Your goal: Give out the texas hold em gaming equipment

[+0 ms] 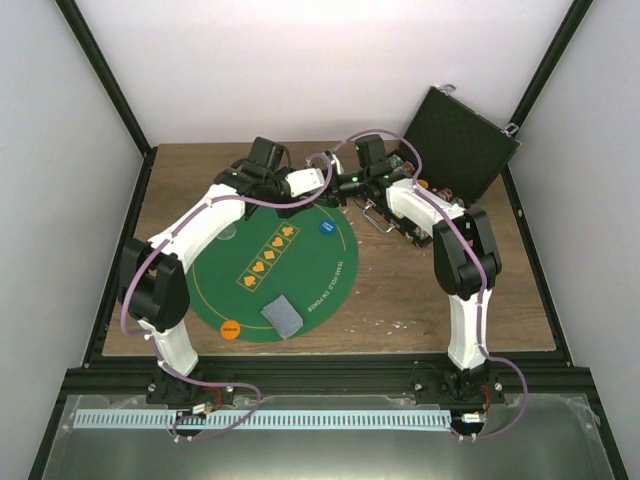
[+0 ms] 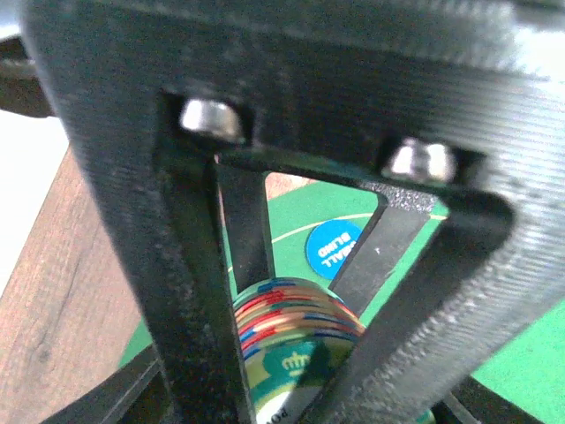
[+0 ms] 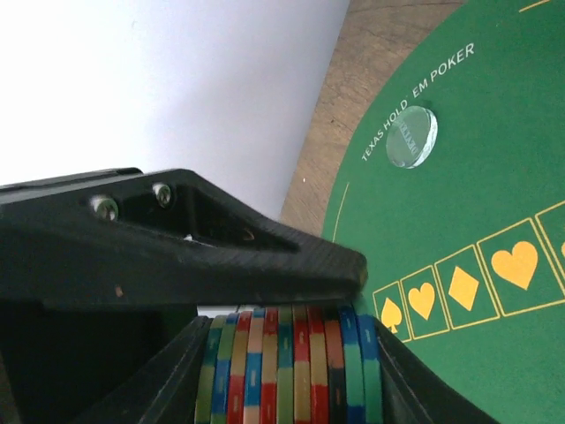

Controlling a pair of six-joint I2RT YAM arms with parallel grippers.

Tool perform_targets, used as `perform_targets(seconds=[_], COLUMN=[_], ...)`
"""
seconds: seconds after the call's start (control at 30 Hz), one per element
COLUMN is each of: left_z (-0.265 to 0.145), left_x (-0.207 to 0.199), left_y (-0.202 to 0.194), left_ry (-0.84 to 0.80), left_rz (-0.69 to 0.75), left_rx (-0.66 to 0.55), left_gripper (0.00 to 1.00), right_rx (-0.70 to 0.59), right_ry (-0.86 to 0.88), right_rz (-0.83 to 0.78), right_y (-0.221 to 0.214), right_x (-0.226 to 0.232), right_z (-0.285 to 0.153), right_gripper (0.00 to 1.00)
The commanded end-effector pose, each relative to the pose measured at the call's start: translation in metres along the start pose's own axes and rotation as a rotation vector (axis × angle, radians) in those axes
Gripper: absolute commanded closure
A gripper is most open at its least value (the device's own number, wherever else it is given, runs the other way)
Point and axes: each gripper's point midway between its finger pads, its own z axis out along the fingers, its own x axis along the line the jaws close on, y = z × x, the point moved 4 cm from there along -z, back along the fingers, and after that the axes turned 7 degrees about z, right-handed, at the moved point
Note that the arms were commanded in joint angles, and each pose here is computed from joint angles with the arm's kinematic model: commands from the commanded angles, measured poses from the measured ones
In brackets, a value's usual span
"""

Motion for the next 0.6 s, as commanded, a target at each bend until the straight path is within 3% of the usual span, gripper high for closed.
perform_targets(seconds=[0.0,0.1,0.2,0.43,0.57], left_z=[0.011,0.011,0.011,0.006,0.004], left_x=[0.004,0.002,0.003,0.002,-0.002], left_y=[-0.007,-0.007,-0.005,-0.010,-0.020], left_ry=[0.027,0.016,0.020,0.014,0.010], left_rz=[0.039,0.039,0.020,-0.001,-0.030], left_rx=[0.020,0.018,0.012,0.064,0.112], left_gripper=[0.50,0.65,0.98,1.00,1.00], right_rx=[0.025,0.035,0.041,0.049,0.057], right_ry=[0.061,0.071,0.071,0.052,0.036], right_rz=[-0.064,-0.065,-0.066,-0.062,-0.048], right_y=[-0.005,-0.006,-0.008,-0.011,-0.014], right_x=[0.031,0.032,0.032,0.024,0.018], right_z=[0.000,0.002,0.004,0.006,0.007], right_gripper=[0.99,0.99,0.99,0.99,0.83])
